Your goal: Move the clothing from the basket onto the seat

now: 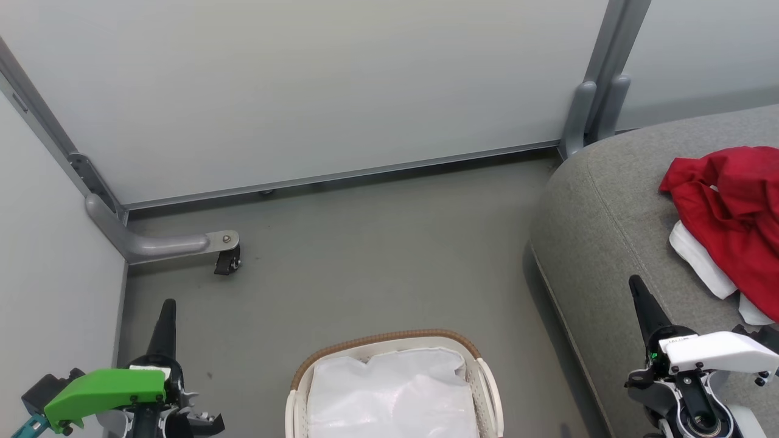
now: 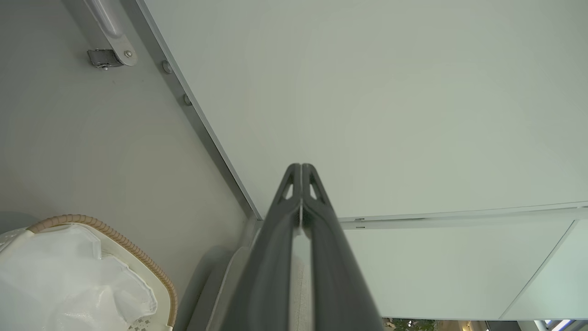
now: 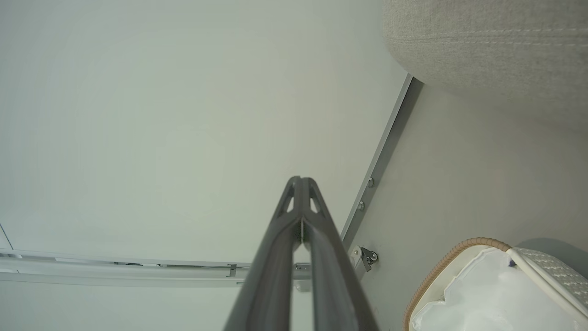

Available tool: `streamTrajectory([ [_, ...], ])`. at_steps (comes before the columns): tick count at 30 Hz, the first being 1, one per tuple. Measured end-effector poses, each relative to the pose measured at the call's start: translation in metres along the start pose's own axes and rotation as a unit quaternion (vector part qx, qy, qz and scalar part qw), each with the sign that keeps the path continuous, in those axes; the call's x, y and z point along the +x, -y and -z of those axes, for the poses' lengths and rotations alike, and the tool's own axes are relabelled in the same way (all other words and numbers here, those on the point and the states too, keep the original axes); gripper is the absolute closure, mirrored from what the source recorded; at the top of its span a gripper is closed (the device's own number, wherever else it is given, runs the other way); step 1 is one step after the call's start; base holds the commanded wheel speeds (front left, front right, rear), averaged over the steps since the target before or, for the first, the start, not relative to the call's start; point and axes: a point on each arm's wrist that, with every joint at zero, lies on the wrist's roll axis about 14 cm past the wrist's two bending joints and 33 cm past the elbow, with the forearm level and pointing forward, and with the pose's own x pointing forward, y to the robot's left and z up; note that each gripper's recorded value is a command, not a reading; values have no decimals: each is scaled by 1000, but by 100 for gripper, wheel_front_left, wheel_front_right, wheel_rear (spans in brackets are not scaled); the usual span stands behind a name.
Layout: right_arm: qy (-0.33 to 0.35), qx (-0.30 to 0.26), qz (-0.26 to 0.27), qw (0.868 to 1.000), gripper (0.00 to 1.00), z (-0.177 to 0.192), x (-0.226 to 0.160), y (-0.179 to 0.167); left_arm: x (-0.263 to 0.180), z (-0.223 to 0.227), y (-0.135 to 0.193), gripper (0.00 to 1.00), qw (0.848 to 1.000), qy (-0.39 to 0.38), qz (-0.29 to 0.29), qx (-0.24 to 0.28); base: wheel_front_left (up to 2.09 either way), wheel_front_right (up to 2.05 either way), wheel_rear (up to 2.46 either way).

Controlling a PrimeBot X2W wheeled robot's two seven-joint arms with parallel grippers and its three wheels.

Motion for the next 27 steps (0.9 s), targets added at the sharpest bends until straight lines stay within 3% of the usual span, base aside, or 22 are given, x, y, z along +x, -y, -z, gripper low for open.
streamTrajectory([
  [27, -4, 97, -24, 995, 100, -4, 0, -12, 3, -6, 20, 100, 996, 0, 35, -88, 0, 0, 0],
])
